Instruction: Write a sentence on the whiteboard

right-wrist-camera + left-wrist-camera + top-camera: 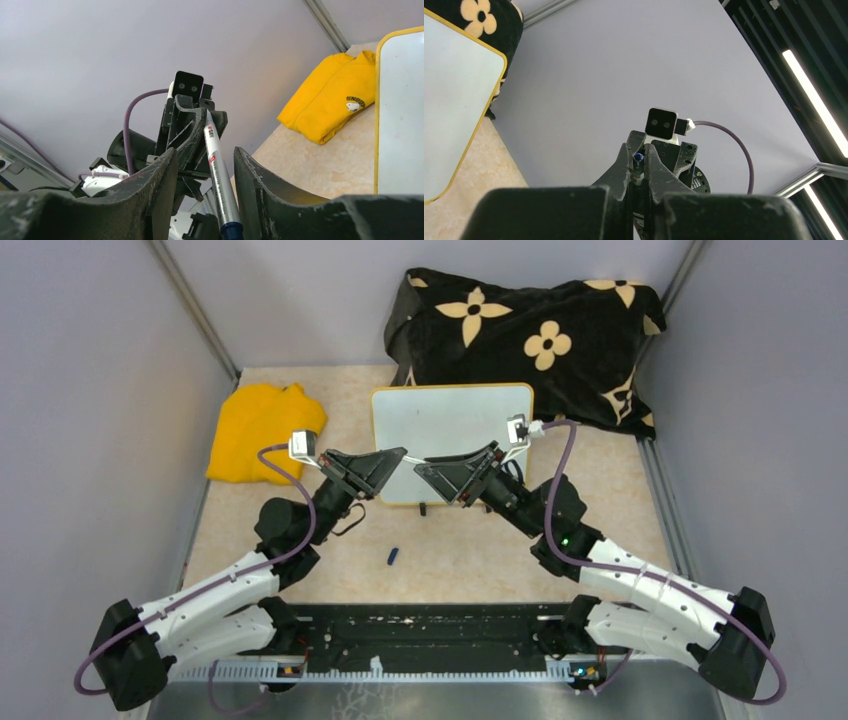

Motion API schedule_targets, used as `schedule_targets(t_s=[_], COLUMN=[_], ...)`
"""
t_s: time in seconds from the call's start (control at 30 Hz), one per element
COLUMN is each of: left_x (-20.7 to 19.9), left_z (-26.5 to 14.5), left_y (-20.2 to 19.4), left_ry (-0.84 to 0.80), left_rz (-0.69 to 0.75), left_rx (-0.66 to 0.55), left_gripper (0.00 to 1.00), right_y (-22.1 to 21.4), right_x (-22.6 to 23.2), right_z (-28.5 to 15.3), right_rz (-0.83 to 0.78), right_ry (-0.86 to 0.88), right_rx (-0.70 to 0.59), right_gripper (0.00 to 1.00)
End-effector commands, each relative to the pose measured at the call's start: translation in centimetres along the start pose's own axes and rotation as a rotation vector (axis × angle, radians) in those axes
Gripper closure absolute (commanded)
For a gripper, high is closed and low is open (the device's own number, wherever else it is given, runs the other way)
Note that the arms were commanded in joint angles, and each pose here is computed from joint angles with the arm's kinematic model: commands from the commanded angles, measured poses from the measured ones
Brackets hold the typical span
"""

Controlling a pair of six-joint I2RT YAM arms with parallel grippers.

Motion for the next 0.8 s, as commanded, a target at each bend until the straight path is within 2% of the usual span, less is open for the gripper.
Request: schedule_targets(t_s=[0.0,0.17,0.3,0.77], left_x=[-0.9,-0.5,-0.2,0.7], left_z=[0.3,0.4,0.4,0.2], left_y=[0.6,0.6,0.6,0.2], left_ry=[-0.013,0.005,0.019,0.047], left_rz=[-0.006,-0.014,-0.020,-0.047], left_rx=[-0.023,-0.025,-0.029,-0.025], left_gripper=[1.00,1.00,1.00,1.00], right_y=[2.6,2.6,2.5,2.2], right_x=[2.6,2.3,2.1,1.7], right_z=[0.6,0.6,0.7,1.0], right_rz=[0.001,-0.002,-0.004,0.006], right_ry=[0.068,0.052,0.046,0.048], right_rx=[-0.080,-0.090,-0.089,-0.091], right_gripper=[0.58,0.67,0.70,0.72])
Point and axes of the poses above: each gripper's point midway between its finger pads, its own z axis out along the fingers, its own x axis along the line the jaws close on, y = z × x, the point moved 5 cm from there along -z, back along the fingers, and after that the axes turned 1 degree about z, right-handed, at the moved point
